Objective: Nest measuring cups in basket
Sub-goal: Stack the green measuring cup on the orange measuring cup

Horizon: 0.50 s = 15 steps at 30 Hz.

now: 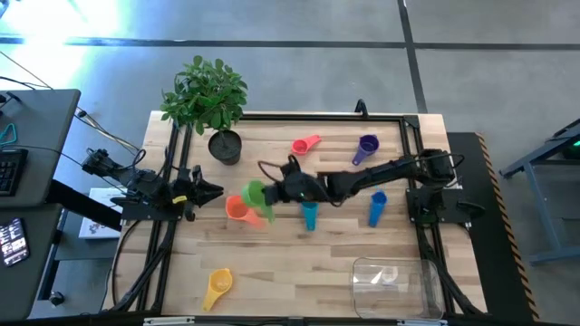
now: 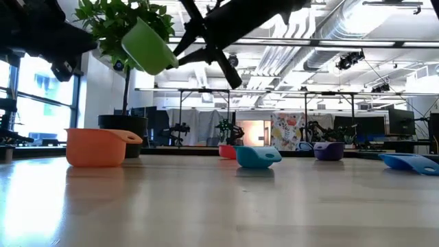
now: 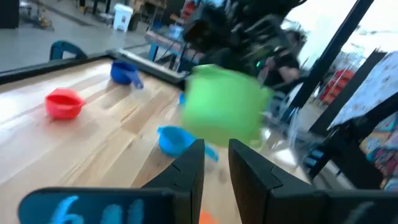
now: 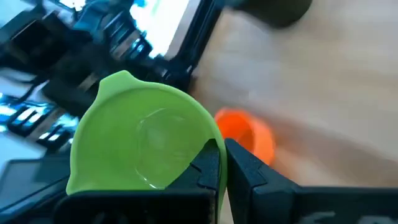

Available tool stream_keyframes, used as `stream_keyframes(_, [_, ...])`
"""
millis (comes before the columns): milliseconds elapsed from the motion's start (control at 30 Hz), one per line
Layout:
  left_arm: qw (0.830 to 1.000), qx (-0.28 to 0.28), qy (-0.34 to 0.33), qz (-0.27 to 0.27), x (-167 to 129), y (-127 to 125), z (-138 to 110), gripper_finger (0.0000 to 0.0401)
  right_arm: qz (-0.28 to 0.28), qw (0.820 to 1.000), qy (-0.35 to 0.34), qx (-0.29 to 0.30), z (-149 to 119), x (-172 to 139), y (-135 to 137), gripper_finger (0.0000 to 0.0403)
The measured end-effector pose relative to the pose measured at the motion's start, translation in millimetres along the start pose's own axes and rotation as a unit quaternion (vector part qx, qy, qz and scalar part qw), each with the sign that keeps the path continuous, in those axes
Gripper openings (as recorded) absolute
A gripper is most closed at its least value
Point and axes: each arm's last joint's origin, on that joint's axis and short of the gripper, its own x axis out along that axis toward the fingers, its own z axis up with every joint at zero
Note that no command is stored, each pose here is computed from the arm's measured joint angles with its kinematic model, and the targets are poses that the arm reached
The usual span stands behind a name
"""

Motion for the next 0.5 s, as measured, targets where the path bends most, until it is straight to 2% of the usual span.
stream_keyframes(167, [0.999,0.009,-0.045,-0.017,-1,-4,10,0.0062,-0.033,0.998,-0.042,-0.029,24,-3,13,0.0001])
stream_keyframes(267, [0.997,0.011,-0.069,-0.025,-1,-6,15,0.0062,-0.033,0.996,-0.067,-0.04,33,-4,20,0.0001])
stream_keyframes(500, [0.993,-0.006,-0.111,-0.037,-3,-8,24,0.0062,-0.038,0.993,-0.102,-0.045,37,-2,26,0.0001])
